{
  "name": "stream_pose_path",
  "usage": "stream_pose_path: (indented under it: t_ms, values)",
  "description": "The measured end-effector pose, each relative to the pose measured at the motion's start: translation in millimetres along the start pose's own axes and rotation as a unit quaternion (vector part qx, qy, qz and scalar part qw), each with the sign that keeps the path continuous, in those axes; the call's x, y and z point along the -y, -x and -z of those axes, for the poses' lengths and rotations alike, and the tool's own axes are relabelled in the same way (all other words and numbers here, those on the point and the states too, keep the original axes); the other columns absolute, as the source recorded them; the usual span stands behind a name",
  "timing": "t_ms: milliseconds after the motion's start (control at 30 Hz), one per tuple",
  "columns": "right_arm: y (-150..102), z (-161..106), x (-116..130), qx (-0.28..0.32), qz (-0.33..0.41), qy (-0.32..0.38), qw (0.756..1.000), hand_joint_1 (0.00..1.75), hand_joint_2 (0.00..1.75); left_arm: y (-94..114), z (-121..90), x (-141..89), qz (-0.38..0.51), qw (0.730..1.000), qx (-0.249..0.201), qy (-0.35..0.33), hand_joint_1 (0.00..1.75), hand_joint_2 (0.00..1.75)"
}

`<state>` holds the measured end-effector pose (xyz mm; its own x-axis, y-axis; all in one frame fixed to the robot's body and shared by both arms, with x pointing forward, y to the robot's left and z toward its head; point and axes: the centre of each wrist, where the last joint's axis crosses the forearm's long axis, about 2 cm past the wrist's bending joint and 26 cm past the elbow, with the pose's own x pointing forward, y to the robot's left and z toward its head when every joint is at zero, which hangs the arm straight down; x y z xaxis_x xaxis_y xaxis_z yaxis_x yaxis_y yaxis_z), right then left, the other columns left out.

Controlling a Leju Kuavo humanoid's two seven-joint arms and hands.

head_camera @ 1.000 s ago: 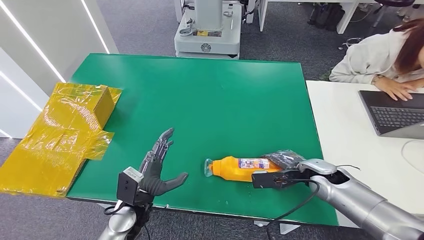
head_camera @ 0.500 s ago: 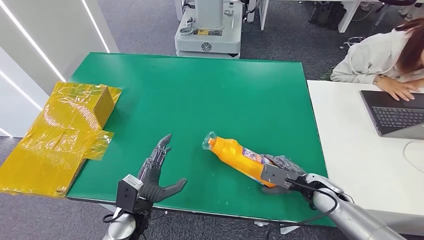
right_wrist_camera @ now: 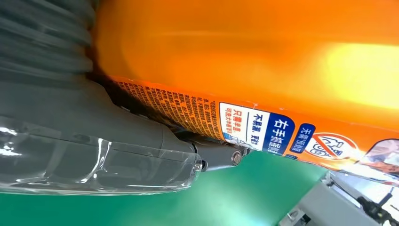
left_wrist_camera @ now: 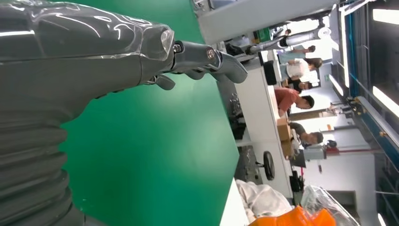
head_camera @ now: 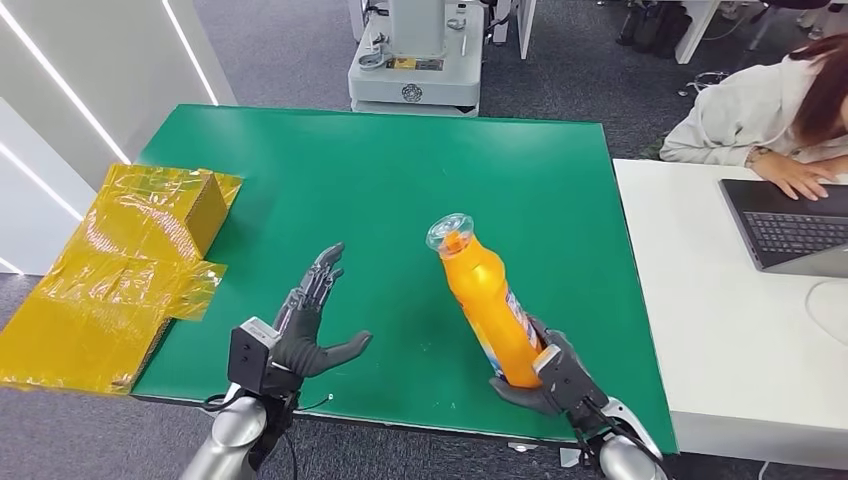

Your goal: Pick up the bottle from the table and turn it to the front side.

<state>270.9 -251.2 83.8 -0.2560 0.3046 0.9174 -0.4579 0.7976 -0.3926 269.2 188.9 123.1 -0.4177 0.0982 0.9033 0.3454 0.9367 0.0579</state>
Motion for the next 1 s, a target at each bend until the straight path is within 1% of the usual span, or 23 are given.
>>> stream_pose_path:
  t_ms: [67,133,233,367,433,500,567,633,767,1000]
  values:
    - [-2.2,1.1,-3.5,0.004,0.008,0.007,1.0,1.75,1.75,-1.0,5.6,-1.5,-0.008,1.0,-0.004,0.011,0.0,1.75]
    - [-4.6,5.0,-5.7,0.01,0.014,0.01,1.0,1.75,1.75,-3.6,17.3,-4.1,-0.024,0.999,-0.011,0.032,0.0,1.75]
    - [-9.2,20.3,-8.0,0.027,0.025,0.005,0.999,1.75,1.75,-12.7,49.3,-9.9,-0.056,0.996,-0.013,0.074,0.0,1.75]
    - [-17.4,51.9,-14.3,0.041,0.04,-0.005,0.998,1.75,1.75,-28.1,92.7,-14.6,-0.095,0.988,-0.017,0.123,0.0,1.75]
    - [-21.7,66.7,-18.2,0.042,0.044,-0.009,0.998,1.74,1.75,-33.8,108.6,-15.0,-0.117,0.982,-0.027,0.143,0.0,1.75]
    - [-24.2,77.7,-21.5,0.039,0.047,-0.013,0.998,1.74,1.75,-37.1,119.7,-14.5,-0.13,0.978,-0.035,0.157,0.0,1.75]
    - [-24.0,84.6,-24.0,0.033,0.049,-0.017,0.998,1.73,1.75,-38.2,126.7,-13.9,-0.136,0.976,-0.042,0.165,0.0,1.75]
    - [-21.2,87.8,-25.3,0.027,0.049,-0.022,0.998,1.72,1.75,-36.9,129.5,-13.6,-0.142,0.974,-0.048,0.167,0.0,1.75]
    - [-13.8,89.8,-27.3,0.014,0.048,-0.029,0.998,1.73,1.75,-31.4,129.1,-12.9,-0.156,0.972,-0.062,0.166,0.0,1.75]
    - [-4.0,90.3,-29.0,-0.005,0.037,-0.031,0.999,1.72,1.75,-20.2,126.3,-13.3,-0.153,0.971,-0.084,0.163,0.0,1.75]
